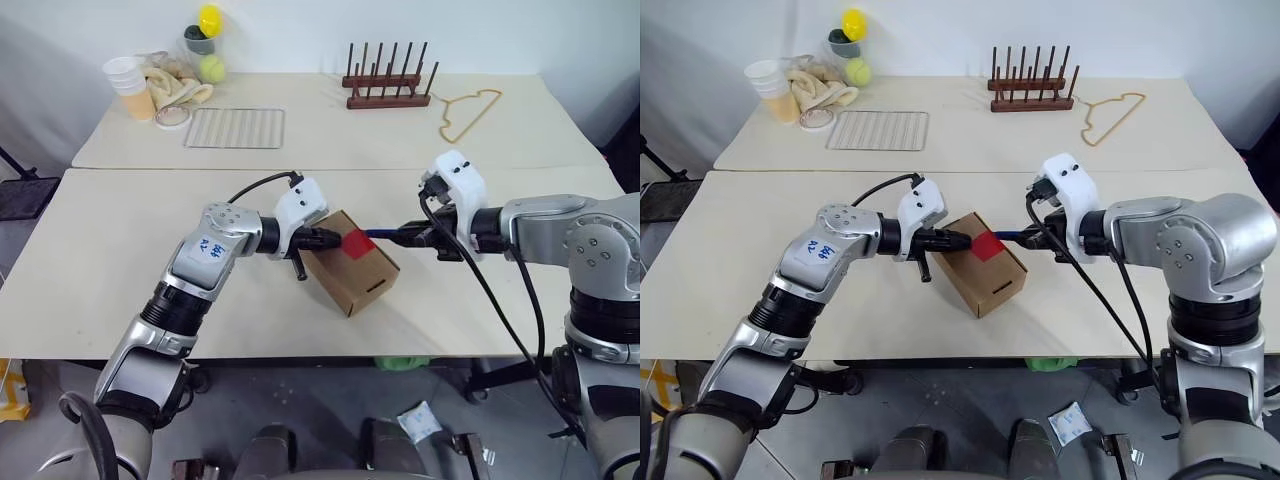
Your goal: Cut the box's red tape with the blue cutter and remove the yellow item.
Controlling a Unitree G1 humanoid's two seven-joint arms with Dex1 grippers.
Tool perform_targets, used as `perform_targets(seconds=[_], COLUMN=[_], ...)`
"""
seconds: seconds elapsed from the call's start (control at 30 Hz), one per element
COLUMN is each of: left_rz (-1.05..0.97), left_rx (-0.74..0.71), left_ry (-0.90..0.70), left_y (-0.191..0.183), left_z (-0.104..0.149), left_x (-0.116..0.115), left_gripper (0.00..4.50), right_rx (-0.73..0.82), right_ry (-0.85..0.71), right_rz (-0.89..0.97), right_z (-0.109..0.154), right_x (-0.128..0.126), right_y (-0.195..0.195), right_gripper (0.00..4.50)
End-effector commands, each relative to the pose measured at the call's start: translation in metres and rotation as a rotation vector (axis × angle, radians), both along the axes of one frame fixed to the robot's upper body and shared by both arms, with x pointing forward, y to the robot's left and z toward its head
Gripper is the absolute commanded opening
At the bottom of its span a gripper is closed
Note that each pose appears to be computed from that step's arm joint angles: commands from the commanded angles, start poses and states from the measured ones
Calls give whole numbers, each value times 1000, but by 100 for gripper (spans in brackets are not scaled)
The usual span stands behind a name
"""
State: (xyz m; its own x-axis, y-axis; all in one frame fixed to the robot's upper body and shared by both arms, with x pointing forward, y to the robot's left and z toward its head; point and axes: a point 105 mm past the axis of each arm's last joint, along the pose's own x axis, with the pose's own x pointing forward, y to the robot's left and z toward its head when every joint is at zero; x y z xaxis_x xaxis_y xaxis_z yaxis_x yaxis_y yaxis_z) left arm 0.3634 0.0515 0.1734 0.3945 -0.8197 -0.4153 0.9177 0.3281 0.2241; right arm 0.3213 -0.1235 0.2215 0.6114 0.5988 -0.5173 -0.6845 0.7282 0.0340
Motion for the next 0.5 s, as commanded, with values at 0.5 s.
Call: perform_targets(seconds=[0.5], left_rz=[38], left_rx=[122], left_ry=[159], left_y=[7], left_z=[-54], left_x=[-6], left_gripper=[0], right_rx=[-17], right_ry=[90], right_rz=[72], right_z=[-9], right_x=[-31], right_y=[-9], right_gripper=[8])
